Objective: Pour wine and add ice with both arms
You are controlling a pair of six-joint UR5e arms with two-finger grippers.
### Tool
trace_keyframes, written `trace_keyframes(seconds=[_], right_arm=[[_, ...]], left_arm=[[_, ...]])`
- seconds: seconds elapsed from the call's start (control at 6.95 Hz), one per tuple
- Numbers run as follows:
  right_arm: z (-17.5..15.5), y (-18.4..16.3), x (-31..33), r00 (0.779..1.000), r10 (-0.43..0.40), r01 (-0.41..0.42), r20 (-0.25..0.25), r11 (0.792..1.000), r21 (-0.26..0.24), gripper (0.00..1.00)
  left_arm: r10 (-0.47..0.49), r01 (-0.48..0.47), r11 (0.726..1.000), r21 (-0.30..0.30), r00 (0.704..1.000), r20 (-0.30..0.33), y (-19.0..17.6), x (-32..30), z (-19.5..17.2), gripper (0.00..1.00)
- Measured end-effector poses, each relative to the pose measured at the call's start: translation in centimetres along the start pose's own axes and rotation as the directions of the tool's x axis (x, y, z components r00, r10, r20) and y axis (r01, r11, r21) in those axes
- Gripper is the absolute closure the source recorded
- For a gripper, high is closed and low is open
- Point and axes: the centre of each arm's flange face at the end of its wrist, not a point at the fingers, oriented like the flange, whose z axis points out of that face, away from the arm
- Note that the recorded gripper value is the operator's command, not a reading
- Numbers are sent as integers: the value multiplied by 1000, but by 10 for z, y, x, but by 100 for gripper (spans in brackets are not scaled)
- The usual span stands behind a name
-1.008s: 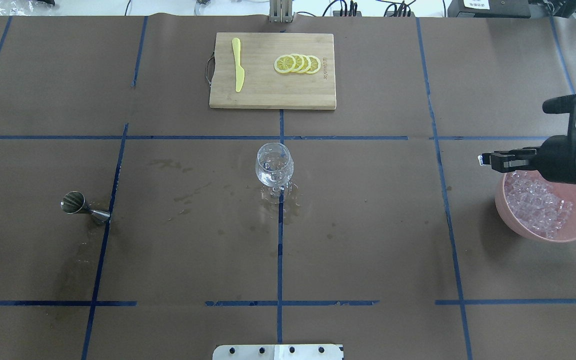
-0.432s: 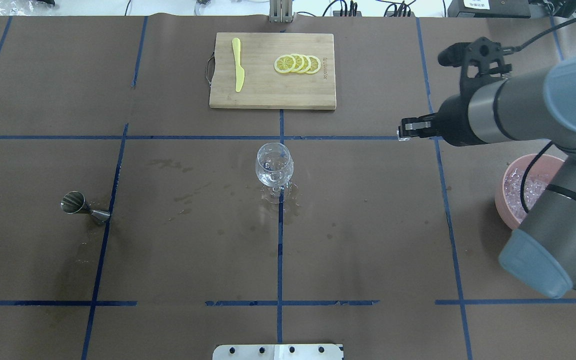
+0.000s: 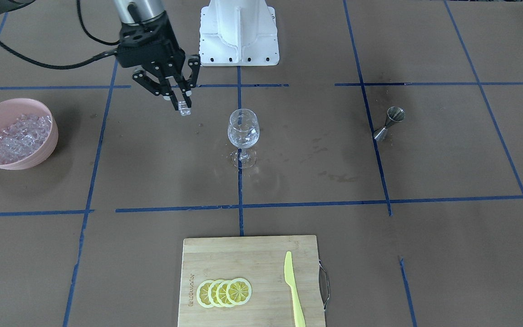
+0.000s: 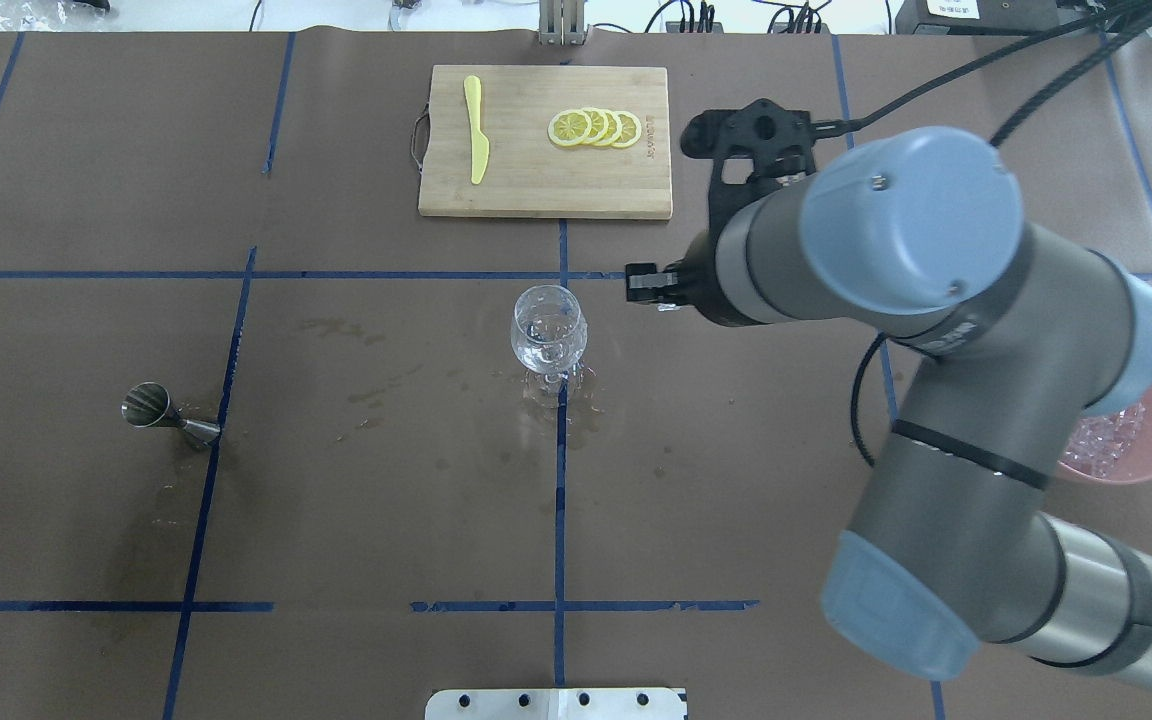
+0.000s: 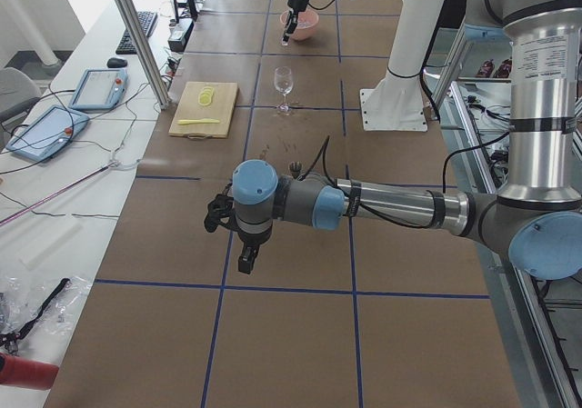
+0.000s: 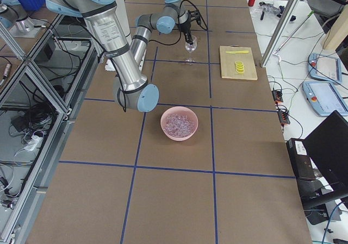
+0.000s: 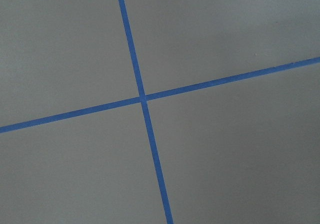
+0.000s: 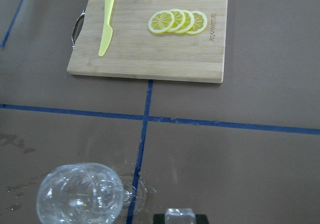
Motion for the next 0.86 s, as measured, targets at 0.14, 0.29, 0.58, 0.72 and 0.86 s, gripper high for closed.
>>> trace_keyframes(seconds=[0.14,0.29,0.58,0.72,0.86], right_arm=[[12,3,-36,1000,10,-10,-10,1000,4,100],[21,9,-67,999,25,-25,-28,1000,18,100],[24,22,-98,998,28,-27,-60,999,22,100],[24,25,-103,997,31,-29,-65,999,23,100],[24,26,-105,997,30,-28,-66,999,24,100]], left_arm=[[0,0,1000,0,1000,0,0,0,0,0],[0,0,1000,0,1000,0,0,0,0,0],[0,0,1000,0,1000,0,0,0,0,0],[0,0,1000,0,1000,0,0,0,0,0],[-1,1,1000,-1,1000,0,1,0,0,0]])
